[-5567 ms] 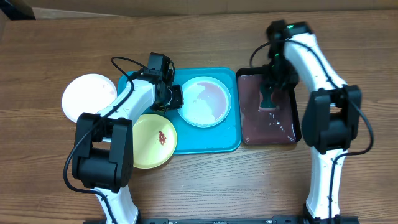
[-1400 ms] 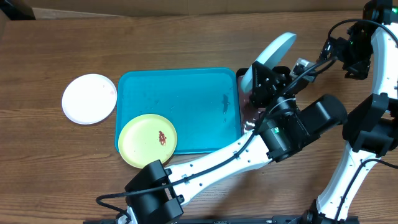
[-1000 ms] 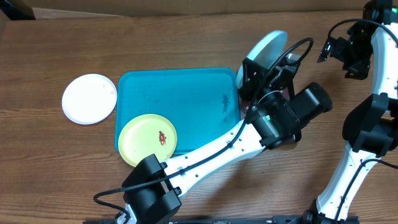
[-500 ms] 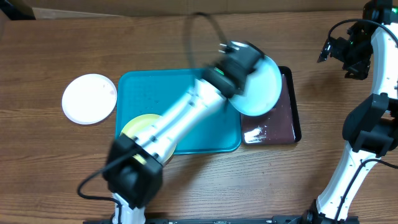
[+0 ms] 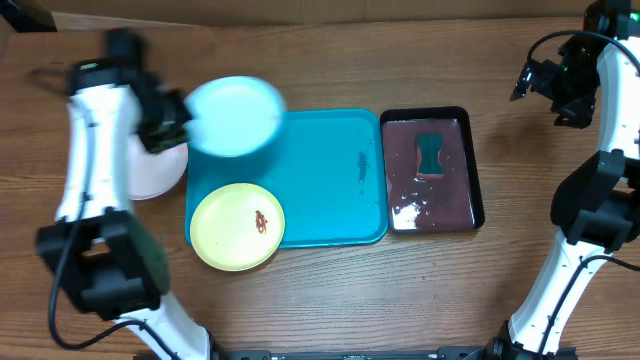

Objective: Clean dirty plates on tray and stack at the side
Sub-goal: 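Carry the light-blue plate leftward and stack it on the white plate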

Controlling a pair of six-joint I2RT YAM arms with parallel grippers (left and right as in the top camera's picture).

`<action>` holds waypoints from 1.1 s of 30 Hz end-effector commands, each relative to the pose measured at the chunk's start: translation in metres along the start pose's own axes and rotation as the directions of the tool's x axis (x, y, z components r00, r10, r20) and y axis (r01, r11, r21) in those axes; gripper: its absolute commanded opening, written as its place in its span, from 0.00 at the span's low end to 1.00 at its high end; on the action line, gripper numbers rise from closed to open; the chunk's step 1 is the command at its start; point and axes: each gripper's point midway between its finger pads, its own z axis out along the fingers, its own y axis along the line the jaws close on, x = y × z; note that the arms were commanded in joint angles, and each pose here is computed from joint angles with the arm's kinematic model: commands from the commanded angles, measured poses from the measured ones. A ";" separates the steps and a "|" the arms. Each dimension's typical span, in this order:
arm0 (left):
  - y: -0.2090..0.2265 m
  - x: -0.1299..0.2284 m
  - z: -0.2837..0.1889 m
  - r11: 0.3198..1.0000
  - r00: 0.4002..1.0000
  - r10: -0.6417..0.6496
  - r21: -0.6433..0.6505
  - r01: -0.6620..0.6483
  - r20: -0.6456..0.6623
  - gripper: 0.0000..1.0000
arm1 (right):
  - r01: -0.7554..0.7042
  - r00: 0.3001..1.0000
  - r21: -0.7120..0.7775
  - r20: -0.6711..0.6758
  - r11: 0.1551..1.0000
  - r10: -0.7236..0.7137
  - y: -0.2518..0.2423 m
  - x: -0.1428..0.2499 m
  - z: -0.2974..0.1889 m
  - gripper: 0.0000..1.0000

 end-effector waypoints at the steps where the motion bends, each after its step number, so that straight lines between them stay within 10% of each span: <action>1: 0.058 -0.025 -0.032 0.993 0.991 -0.097 -0.063 0.103 0.093 0.04 | 0.006 0.999 -0.013 0.038 1.000 -0.005 0.003 -0.003 -0.014 1.00; 9: 0.149 -0.052 -0.051 0.920 0.916 -0.344 -0.124 0.373 0.205 0.04 | 0.006 0.999 -0.013 0.038 1.000 -0.005 0.003 -0.003 -0.014 1.00; 26: 0.177 -0.054 0.014 0.906 0.911 -0.319 -0.199 0.375 0.262 0.05 | 0.006 0.999 -0.013 0.038 1.000 -0.006 0.003 -0.003 -0.014 1.00; 28: 0.174 -0.055 0.015 0.912 0.912 -0.316 -0.183 0.368 0.261 0.21 | 0.006 0.999 -0.013 0.038 1.000 -0.005 0.003 -0.003 -0.014 1.00; 30: 0.165 -0.057 0.016 0.930 0.922 -0.301 -0.138 0.340 0.244 0.66 | 0.006 0.999 -0.013 0.038 1.000 -0.006 0.003 -0.003 -0.014 1.00; 33: 0.142 -0.056 0.013 0.953 0.938 -0.290 -0.032 0.301 0.188 0.75 | 0.006 0.999 -0.013 0.038 1.000 -0.005 0.003 -0.003 -0.014 1.00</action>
